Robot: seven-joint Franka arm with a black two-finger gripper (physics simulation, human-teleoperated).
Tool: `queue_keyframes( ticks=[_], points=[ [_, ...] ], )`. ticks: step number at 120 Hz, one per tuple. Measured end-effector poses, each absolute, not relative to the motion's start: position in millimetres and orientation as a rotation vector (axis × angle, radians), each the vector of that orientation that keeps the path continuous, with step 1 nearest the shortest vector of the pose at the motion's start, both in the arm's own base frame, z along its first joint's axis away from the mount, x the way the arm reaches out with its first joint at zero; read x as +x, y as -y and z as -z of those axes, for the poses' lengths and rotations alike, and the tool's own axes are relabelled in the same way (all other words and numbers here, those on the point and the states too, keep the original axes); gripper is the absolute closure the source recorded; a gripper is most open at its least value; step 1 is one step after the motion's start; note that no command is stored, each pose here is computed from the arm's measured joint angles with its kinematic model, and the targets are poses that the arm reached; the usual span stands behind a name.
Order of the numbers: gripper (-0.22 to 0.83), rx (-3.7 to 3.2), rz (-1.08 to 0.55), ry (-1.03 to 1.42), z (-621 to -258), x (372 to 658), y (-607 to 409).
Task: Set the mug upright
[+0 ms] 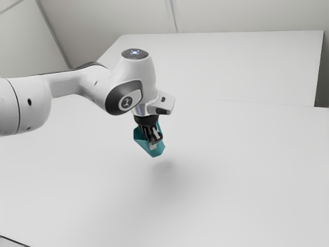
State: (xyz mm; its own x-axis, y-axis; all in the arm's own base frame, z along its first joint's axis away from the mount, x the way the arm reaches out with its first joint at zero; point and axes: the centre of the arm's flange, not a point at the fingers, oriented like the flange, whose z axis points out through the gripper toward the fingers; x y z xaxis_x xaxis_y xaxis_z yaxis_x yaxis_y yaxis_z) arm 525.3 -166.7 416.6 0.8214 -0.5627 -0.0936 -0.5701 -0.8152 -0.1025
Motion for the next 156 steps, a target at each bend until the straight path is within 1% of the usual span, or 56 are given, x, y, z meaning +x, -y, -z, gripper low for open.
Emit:
queue_keyframes(
  ticks=[24, 42, 76, 111, 148, 156],
  points=[
    [0.79, -2.891, -0.137, -0.742, -404.4, 535.9, 118.7],
    [0.79, -2.911, -0.159, -0.652, -385.5, 541.5, 87.5],
    [0.79, -2.903, -0.146, -0.670, -369.6, 545.6, 97.7],
    [0.79, -2.907, -0.185, -0.652, -348.1, 543.8, 92.7],
    [0.78, -2.912, -0.187, -0.643, -340.8, 541.0, 90.9],
    [0.76, -2.913, -0.185, -0.642, -340.8, 541.1, 91.0]
  ],
)
